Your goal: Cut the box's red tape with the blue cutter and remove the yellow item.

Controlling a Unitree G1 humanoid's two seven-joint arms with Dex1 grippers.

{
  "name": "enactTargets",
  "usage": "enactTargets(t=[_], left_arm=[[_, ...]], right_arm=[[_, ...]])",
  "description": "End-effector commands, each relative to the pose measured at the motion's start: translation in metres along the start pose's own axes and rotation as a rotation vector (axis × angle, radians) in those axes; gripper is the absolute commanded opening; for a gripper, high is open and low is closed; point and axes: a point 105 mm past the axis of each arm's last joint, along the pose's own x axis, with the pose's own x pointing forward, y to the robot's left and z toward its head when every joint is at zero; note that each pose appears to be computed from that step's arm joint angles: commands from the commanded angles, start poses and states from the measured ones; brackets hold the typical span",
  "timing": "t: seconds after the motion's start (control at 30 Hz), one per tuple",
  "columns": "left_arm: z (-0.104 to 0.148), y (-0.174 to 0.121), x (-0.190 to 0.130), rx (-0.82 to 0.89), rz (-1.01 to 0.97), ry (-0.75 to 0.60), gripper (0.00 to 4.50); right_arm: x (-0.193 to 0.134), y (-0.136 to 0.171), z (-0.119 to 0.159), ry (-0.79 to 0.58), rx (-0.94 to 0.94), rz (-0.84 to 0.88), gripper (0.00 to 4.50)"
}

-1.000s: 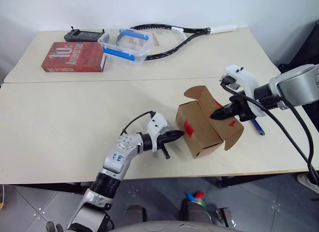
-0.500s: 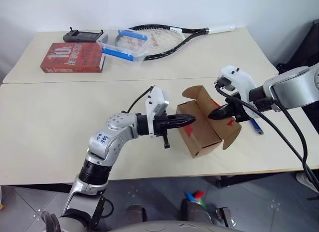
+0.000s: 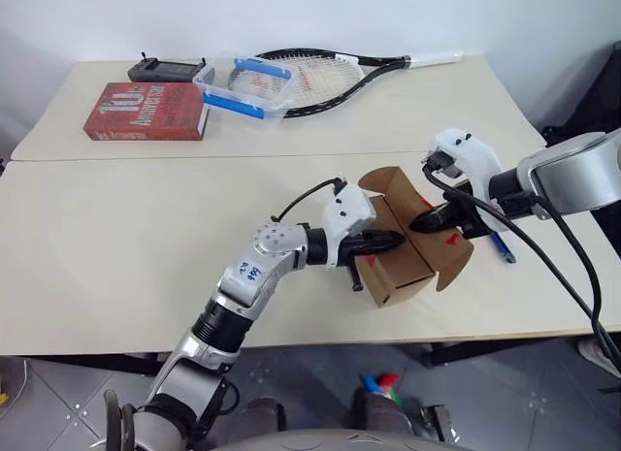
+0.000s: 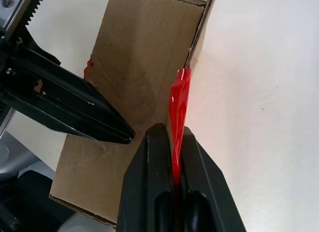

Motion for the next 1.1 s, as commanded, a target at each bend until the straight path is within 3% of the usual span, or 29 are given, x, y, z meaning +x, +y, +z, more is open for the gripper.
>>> enactTargets(t=[0.03,0.43,0.6,1.1], left_arm=[[-0.017,0.001,-0.012,-0.032,0.018,0.071,0.00],[-0.032,-0.003,-0.032,-0.100,0.039,0.106,0.00],[-0.042,-0.012,-0.059,-0.149,0.041,0.128,0.00],[-0.040,-0.007,-0.078,-0.168,0.114,0.115,0.00]], right_arm=[[-0.005,-0.021,-0.012,0.051,0.046,-0.083,0.04],[-0.012,-0.050,-0.026,0.085,0.102,-0.167,0.04],[-0.007,-0.059,-0.037,0.101,0.146,-0.174,0.04],[0.015,-0.038,-0.045,0.048,0.141,-0.063,0.04]])
